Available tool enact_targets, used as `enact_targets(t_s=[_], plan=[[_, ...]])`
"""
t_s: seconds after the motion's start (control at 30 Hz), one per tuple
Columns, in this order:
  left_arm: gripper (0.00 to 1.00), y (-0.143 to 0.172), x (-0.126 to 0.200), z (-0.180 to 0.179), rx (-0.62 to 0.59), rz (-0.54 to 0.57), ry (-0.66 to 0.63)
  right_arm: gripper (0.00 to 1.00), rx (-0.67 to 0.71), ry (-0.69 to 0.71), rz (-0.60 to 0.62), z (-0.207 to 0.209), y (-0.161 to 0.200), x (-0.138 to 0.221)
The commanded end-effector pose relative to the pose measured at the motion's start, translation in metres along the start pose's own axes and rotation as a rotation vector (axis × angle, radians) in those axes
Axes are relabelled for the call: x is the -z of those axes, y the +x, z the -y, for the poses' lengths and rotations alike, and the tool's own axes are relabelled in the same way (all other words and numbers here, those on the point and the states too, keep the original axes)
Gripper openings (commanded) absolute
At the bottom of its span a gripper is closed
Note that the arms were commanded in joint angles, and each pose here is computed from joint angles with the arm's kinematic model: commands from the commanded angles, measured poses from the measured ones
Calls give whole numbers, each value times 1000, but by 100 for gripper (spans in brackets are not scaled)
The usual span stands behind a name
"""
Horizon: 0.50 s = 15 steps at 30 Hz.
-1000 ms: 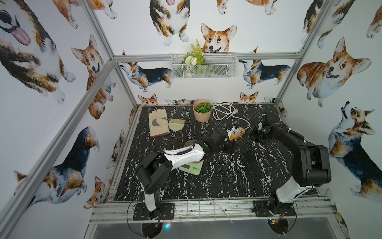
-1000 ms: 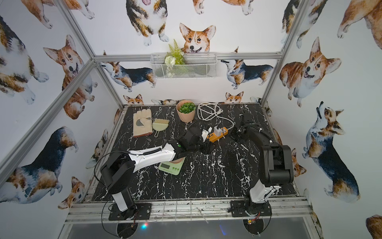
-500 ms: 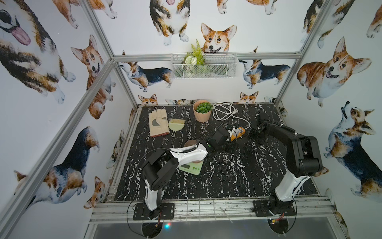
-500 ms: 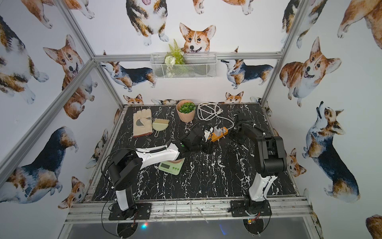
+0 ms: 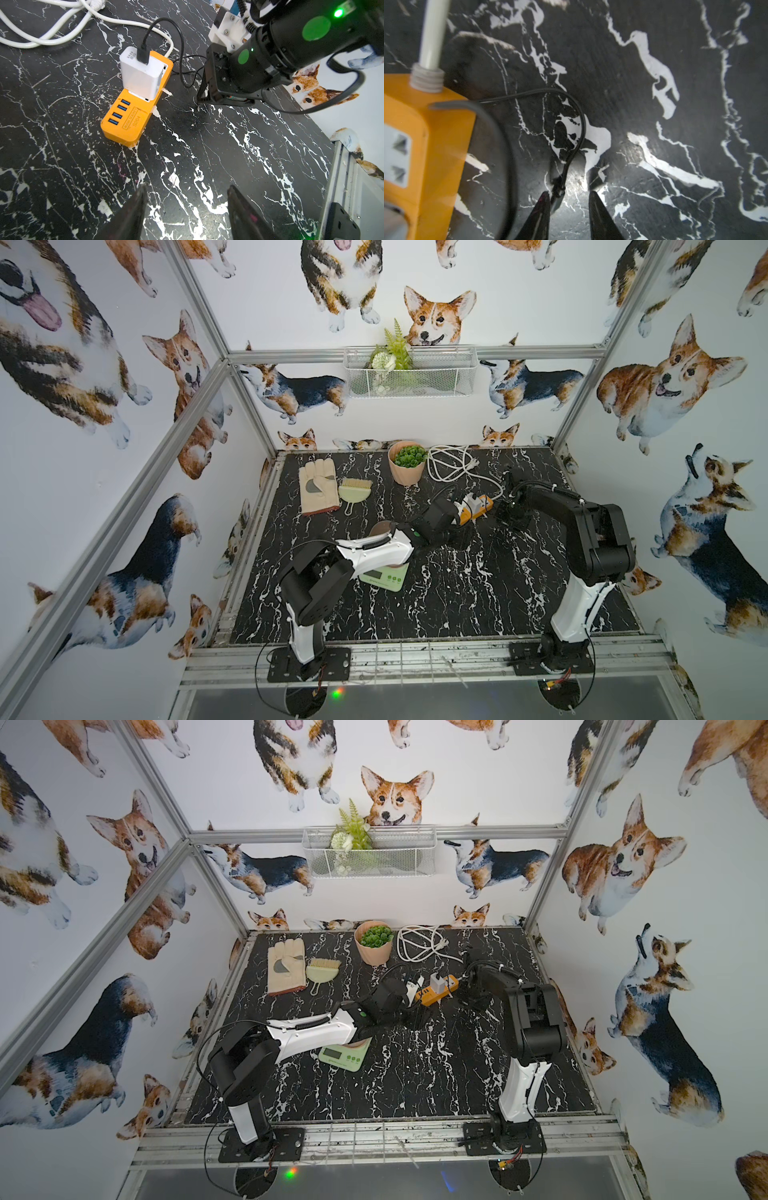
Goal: Charge the electronic scale
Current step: Pick up the charging cable from the center of the board.
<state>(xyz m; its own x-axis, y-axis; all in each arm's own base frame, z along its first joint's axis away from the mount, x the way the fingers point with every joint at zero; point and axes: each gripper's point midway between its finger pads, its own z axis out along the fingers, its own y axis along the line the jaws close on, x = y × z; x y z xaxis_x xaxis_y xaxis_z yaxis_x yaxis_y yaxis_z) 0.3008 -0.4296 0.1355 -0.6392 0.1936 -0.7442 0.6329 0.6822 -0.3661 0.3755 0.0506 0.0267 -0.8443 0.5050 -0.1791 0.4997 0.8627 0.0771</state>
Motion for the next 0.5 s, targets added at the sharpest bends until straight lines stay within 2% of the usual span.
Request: enact_targets(t_s=[0.0,0.2,0.37,0.47], plan=[[64,-7,5,-2,-5,27,-5,32,-26,24,-11,4,4,-7],[64,-9,10,-4,-5,36,-9,26,-14,36,-24,3,4,-14],[64,-9,9,-3,-3,34,-4,9,-7,35,-19,4,5,-12],[64,-10,7,-1,1,33,4,4,-7,22,-18,3,7,-10]])
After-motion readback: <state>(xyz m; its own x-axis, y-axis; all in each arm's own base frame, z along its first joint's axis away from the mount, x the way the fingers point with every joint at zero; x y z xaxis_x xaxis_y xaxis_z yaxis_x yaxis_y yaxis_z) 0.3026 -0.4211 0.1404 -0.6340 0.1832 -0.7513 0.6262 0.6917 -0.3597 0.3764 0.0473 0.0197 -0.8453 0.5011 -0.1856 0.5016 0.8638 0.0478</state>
